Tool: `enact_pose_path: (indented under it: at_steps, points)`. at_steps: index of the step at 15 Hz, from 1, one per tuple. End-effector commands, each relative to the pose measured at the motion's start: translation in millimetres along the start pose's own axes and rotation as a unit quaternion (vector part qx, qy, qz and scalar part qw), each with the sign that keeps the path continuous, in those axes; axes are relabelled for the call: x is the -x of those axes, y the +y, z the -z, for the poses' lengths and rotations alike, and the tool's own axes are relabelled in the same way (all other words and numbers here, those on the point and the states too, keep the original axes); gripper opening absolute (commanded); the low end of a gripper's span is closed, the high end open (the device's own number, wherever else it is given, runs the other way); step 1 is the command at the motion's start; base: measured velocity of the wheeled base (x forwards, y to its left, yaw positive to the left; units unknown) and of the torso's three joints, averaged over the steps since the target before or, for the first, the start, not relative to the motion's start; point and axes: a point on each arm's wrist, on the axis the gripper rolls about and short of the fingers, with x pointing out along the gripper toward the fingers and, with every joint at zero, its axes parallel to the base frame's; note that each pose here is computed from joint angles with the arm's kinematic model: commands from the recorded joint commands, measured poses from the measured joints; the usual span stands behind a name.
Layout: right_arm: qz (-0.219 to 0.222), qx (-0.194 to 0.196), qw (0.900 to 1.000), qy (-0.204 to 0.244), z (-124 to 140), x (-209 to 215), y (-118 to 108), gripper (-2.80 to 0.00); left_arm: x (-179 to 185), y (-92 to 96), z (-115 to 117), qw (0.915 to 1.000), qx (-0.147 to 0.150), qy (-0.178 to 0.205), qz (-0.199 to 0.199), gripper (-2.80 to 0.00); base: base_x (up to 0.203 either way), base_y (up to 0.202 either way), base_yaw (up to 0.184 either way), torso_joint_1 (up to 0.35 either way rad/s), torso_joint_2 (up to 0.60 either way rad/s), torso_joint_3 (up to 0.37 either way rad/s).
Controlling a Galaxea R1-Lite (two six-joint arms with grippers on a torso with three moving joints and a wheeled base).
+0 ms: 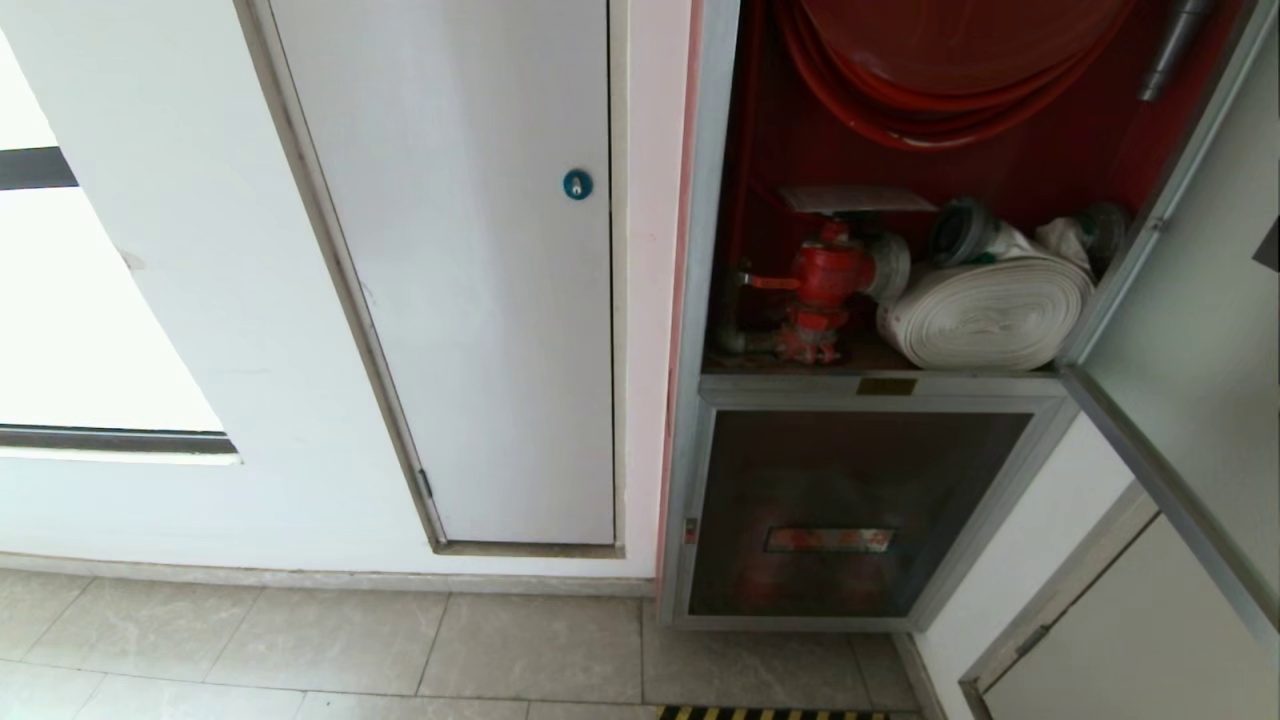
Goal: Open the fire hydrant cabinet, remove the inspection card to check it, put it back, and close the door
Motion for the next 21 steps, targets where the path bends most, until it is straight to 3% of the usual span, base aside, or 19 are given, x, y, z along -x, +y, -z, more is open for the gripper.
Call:
enact_pose_path:
  at_steps: [1, 11, 14, 21]
  points:
    - [0.018, 0.005, 1.0, 0.003, 0, -5, 4, -2.8, 0, 0.0, 0, 1.0, 0.0, 0.001, 0.0, -2.8, 0.0, 0.0, 0.0, 0.0, 0.0, 0.0]
    - [0.088, 0.014, 0.996, 0.021, 10, -31, 12, -2.8, 0, 0.0, 0, 1.0, 0.0, 0.0, 0.0, -2.8, 0.0, 0.0, 0.0, 0.0, 0.0, 0.0]
    - [0.094, -0.009, 0.995, 0.022, 11, -35, 10, -2.8, 0, 0.0, 0, 1.0, 0.0, 0.001, 0.0, -2.8, 0.0, 0.0, 0.0, 0.0, 0.0, 0.0]
    - [0.128, -0.024, 0.991, 0.034, 16, -53, 8, -2.8, 0, 0.0, 0, 1.0, 0.0, 0.001, 0.0, -2.8, 0.0, 0.0, 0.0, 0.0, 0.0, 0.0]
